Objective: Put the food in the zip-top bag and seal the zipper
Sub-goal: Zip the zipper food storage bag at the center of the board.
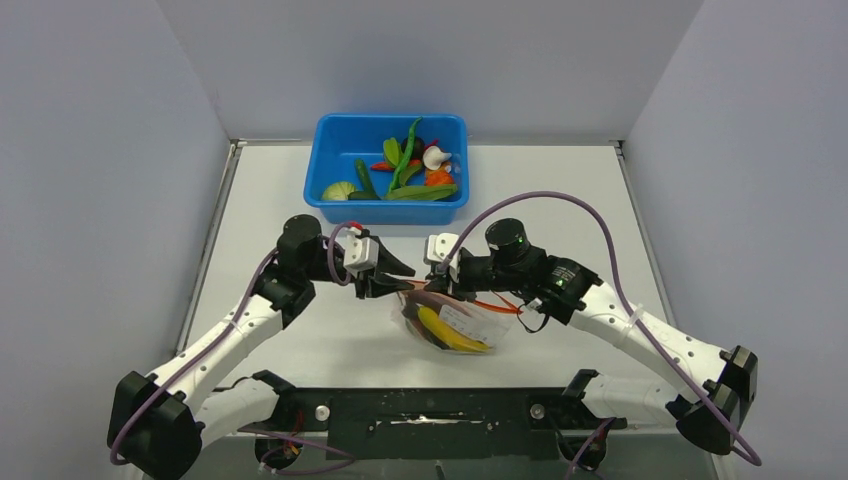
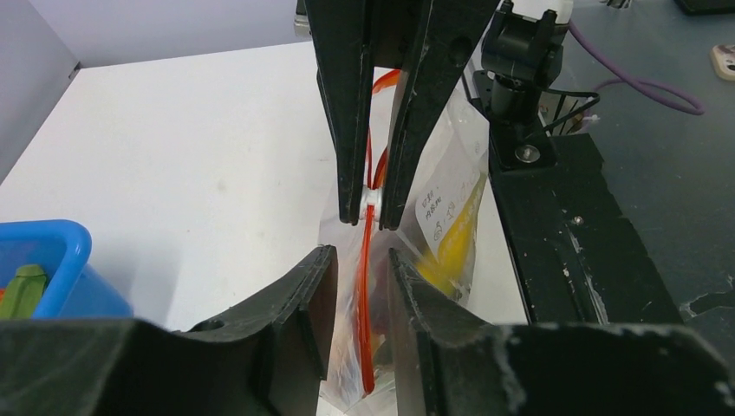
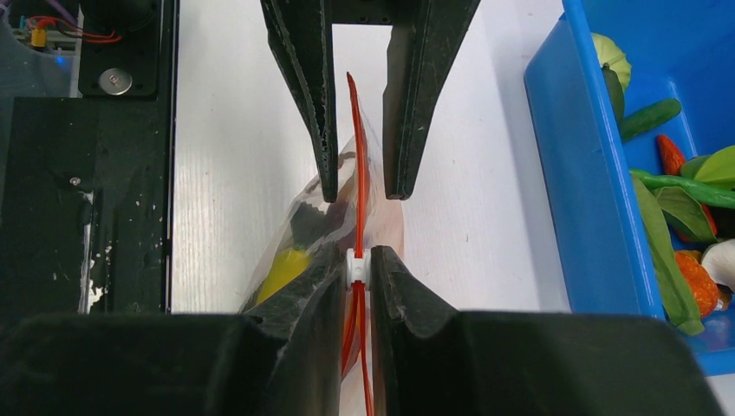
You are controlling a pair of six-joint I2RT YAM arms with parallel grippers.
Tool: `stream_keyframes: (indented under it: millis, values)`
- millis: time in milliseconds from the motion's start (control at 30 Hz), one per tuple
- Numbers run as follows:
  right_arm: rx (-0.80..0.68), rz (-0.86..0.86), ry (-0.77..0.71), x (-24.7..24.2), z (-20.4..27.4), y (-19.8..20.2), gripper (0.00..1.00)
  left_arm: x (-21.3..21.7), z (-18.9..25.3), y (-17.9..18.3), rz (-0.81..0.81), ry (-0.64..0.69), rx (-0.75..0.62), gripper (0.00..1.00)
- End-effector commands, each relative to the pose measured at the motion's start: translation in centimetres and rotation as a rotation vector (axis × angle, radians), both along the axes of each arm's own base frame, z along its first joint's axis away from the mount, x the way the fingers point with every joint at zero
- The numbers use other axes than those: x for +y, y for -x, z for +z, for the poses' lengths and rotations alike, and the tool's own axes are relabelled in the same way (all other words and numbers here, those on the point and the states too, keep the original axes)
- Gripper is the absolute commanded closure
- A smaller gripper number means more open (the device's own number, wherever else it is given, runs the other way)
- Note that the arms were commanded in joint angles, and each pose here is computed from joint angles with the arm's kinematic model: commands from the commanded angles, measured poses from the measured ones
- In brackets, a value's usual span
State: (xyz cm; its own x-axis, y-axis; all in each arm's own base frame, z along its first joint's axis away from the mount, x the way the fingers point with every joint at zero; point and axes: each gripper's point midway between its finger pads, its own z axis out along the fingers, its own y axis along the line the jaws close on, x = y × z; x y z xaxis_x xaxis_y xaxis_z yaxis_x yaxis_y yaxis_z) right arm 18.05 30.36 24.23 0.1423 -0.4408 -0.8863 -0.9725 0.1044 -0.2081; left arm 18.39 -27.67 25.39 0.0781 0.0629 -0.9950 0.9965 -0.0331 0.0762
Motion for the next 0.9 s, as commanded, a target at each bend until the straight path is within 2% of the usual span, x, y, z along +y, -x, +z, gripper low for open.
stream_keyframes:
  millis: [0,167,267,867]
  values:
    - [-0.082,0.035,-0.122,1.6,4.2,-0.3,1.00,-0.1,1.0,0.3,-0.032,-0.011,-0.042,0.75]
    - [-0.079,0.035,-0.123,1.6,4.1,-0.3,1.00,-0.1,0.3,0.5,-0.045,-0.038,-0.044,0.85]
    - [-0.078,0.033,-0.121,1.7,4.1,-0.4,1.00,0.0,0.3,0.6,-0.051,-0.047,-0.044,1.00]
    - [-0.090,-0.023,-0.098,-0.3,3.7,-0.1,1.00,1.4,2.9,-1.2,0.131,-0.019,-0.106,1.00]
